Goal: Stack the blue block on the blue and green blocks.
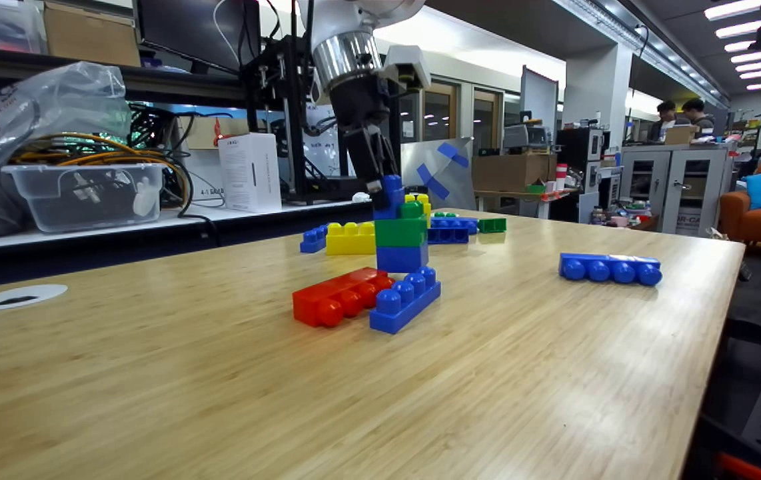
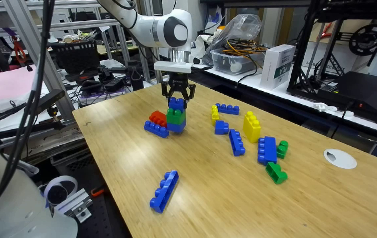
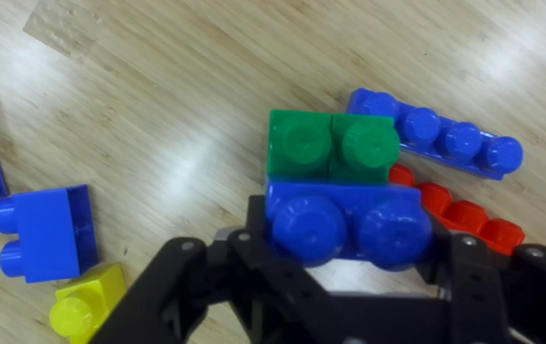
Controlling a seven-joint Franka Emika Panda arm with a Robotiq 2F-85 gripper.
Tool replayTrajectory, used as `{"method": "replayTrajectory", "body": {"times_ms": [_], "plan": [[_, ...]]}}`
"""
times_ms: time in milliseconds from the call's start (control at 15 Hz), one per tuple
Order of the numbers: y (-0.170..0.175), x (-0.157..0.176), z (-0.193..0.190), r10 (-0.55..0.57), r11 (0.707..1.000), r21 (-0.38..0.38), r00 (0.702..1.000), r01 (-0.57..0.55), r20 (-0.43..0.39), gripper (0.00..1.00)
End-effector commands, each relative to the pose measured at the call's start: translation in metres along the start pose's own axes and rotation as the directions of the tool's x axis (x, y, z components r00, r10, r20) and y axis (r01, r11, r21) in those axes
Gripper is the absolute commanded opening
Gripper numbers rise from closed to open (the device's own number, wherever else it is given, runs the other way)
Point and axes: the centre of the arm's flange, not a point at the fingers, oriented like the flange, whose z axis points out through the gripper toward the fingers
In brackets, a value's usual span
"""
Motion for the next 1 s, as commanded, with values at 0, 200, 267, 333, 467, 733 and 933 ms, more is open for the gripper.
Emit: {"method": "replayTrajectory", "body": {"times_ms": [0, 200, 267, 333, 467, 733, 933], "plan": [[-0.0018, 0.0, -0.0035, -0.06, 0.998, -0.028, 0.998, 0.06, 0.0, 0.45], [-0.0012, -0.0001, -0.0044, -0.079, 0.996, -0.039, 0.997, 0.079, 0.005, 0.45], [-0.0008, -0.0003, -0.0048, -0.084, 0.996, -0.041, 0.996, 0.084, 0.009, 0.45], [-0.0006, -0.0003, -0.0049, -0.087, 0.995, -0.043, 0.996, 0.088, 0.012, 0.45], [-0.0005, -0.0011, -0.0055, -0.08, 0.996, -0.044, 0.997, 0.081, 0.017, 0.45], [-0.0024, 0.0017, -0.0007, -0.061, 0.998, -0.027, 0.998, 0.061, 0.007, 0.7], [-0.0024, 0.0018, -0.0006, -0.061, 0.998, -0.027, 0.998, 0.061, 0.007, 0.7]]}}
